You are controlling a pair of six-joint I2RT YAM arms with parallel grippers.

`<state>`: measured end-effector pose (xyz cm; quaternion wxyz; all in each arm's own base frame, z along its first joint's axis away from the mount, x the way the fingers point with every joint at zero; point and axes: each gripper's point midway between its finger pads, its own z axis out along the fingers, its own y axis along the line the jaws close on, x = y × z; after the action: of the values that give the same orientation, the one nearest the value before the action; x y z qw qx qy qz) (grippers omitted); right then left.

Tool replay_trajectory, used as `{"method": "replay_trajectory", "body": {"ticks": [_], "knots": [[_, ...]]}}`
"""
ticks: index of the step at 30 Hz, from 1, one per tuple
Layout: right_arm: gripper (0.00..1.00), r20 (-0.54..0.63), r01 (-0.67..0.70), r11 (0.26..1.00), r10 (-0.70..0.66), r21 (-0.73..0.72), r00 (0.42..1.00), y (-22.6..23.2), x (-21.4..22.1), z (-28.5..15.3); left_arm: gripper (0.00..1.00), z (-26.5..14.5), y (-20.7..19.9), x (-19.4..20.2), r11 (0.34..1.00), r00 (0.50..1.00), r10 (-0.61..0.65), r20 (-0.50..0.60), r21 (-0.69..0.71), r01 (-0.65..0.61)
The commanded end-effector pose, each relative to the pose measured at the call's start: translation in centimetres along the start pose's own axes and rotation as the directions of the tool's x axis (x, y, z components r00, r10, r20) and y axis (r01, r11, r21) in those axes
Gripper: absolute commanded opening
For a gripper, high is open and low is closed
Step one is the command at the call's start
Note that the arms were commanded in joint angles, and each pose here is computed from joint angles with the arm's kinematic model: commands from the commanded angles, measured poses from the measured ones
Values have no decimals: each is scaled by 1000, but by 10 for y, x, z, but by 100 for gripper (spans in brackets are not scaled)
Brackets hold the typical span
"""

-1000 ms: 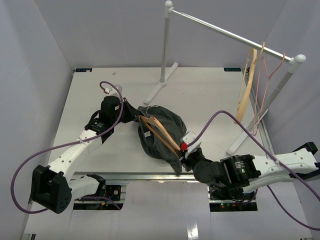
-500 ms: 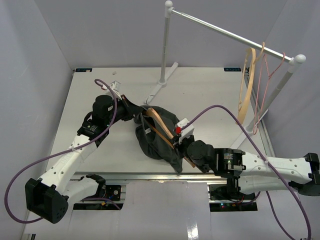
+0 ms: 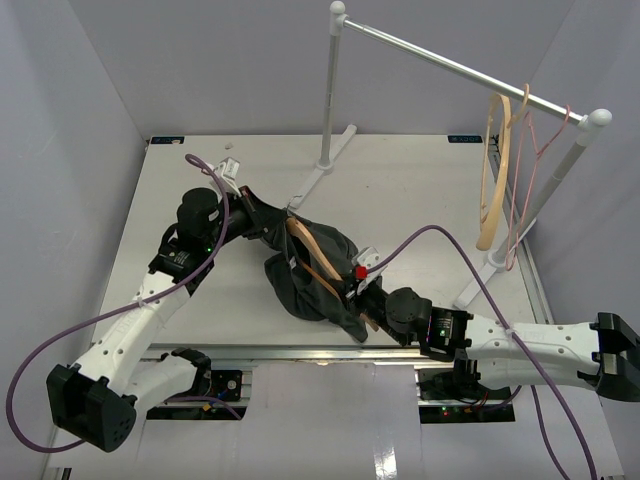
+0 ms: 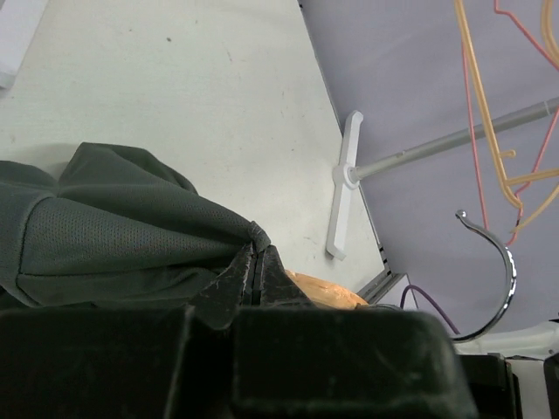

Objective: Place the t-shirt on the hanger

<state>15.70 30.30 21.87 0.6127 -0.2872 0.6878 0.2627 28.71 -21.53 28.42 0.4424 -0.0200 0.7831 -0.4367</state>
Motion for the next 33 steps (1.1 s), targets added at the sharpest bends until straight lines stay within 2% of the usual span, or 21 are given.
{"method": "replay_trajectory", "body": {"ticks": [1,6,12,20,27,28,30,32,33], "knots": [[8,263,-137,990,136,-14,955,-2,-70,3,0,-20,-47,-19,984,996,71,50,158,-78],[8,296,-158,987,153,-6,943,-4,-75,9,0,-27,-62,-23,967,992,104,76,224,-118],[8,291,-174,984,178,-40,940,0,-73,15,0,-31,-87,-24,933,995,82,56,347,-96],[8,296,-182,983,171,10,940,-13,-70,20,0,-31,-90,-20,929,997,73,25,361,-77],[8,358,-224,975,209,0,910,-27,-76,23,0,-31,-88,-2,912,993,109,-45,401,-82],[8,364,-225,974,210,-3,907,-28,-75,23,7,-32,-89,1,905,991,124,-57,415,-90],[8,403,-235,972,222,-18,888,-31,-82,17,31,-33,-89,6,904,985,144,-90,417,-94],[8,431,-236,971,231,-44,872,-31,-85,11,67,-33,-82,5,936,985,121,-126,344,-71],[8,433,-232,971,232,-54,871,-31,-78,7,72,-32,-78,2,946,985,128,-119,313,-86]]}}
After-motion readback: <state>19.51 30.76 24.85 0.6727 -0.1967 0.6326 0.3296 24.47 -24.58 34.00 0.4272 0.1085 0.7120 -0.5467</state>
